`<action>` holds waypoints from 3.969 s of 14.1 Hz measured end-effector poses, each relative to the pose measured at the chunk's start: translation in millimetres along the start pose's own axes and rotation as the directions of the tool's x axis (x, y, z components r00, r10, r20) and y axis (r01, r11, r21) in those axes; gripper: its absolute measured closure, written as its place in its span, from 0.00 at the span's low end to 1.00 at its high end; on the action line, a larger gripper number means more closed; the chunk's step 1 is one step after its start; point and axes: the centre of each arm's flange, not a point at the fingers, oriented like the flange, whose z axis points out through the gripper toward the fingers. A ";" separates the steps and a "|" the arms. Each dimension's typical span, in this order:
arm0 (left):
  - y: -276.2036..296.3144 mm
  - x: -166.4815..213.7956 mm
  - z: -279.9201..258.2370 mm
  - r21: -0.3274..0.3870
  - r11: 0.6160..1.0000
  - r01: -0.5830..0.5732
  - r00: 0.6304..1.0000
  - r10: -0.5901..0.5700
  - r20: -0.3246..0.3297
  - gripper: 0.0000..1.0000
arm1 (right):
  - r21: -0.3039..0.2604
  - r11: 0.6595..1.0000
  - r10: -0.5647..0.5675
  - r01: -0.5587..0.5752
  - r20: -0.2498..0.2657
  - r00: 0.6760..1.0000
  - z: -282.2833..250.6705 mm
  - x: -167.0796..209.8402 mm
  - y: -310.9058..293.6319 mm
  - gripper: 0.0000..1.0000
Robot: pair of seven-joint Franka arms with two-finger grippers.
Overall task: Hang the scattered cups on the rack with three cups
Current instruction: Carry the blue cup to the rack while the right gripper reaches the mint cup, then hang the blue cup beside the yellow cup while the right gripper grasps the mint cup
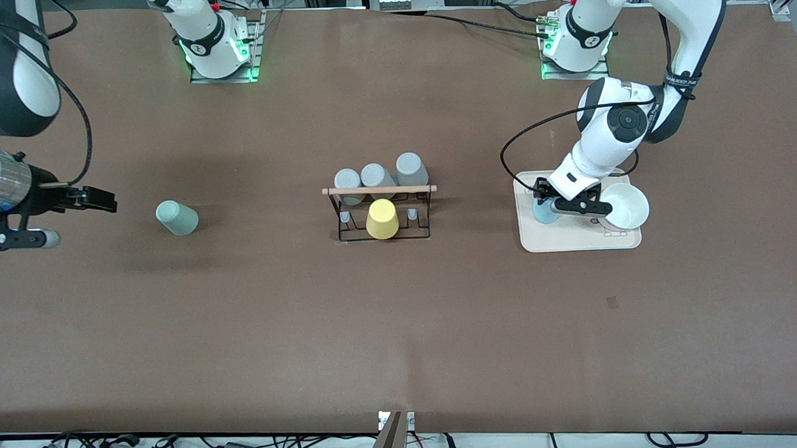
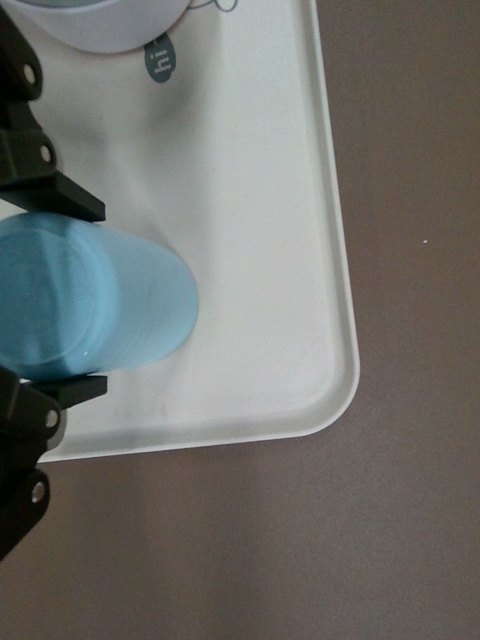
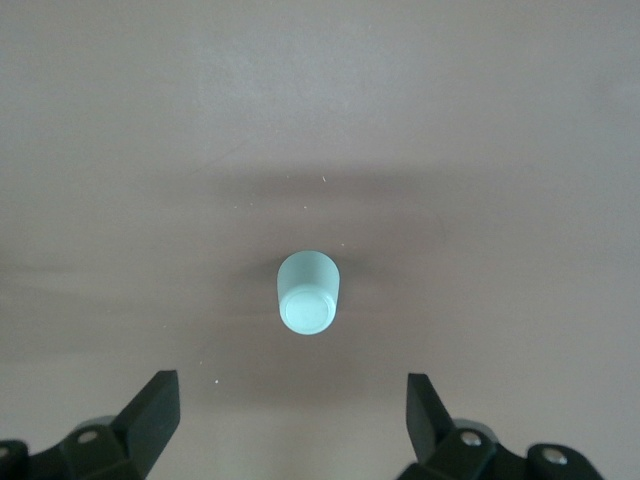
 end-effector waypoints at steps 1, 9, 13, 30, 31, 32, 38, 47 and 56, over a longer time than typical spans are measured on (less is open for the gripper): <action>-1.1 0.6 -0.6 0.000 1.000 0.002 1.000 -0.002 -0.002 0.34 | 0.000 1.000 -0.002 0.002 0.007 1.000 8.1 -0.1 -1.0 0.00; 35.6 80.4 -142.8 0.021 0.999 -0.039 0.999 0.039 0.000 0.34 | -0.001 1.000 -0.020 0.020 0.041 0.999 45.9 -0.3 -11.5 0.00; 122.0 117.0 -193.8 -0.024 1.000 0.012 1.000 -0.013 -0.026 0.34 | 0.000 1.000 -0.023 0.023 0.086 0.996 71.1 3.4 -13.4 0.00; 301.0 106.9 -151.4 -0.071 0.891 0.449 0.893 -0.449 0.021 0.34 | 0.007 0.998 -0.065 0.064 0.063 0.996 217.6 1.0 -8.4 0.00; 300.3 107.4 -148.2 -0.063 0.891 0.450 0.893 -0.450 0.017 0.34 | 0.008 0.998 -0.064 0.064 0.071 0.995 220.8 -1.1 -7.8 0.00; 300.1 107.5 -144.1 -0.057 0.891 0.450 0.893 -0.450 0.019 0.34 | 0.009 0.998 -0.064 0.064 0.081 0.995 225.1 -3.9 -7.8 0.00; 311.6 100.8 -133.2 -0.048 0.899 0.436 0.900 -0.435 0.030 0.34 | 0.015 0.998 -0.070 0.068 0.138 0.988 254.5 -15.3 -8.0 0.00; 331.8 90.0 -112.6 -0.047 0.912 0.408 0.913 -0.406 0.040 0.34 | 0.018 0.997 -0.075 0.073 0.143 0.987 259.1 -15.3 -5.3 0.00; 336.6 87.3 -85.0 -0.019 0.923 0.385 0.923 -0.384 0.035 0.34 | 0.019 0.997 -0.077 0.075 0.148 0.986 261.4 -15.6 -4.5 0.00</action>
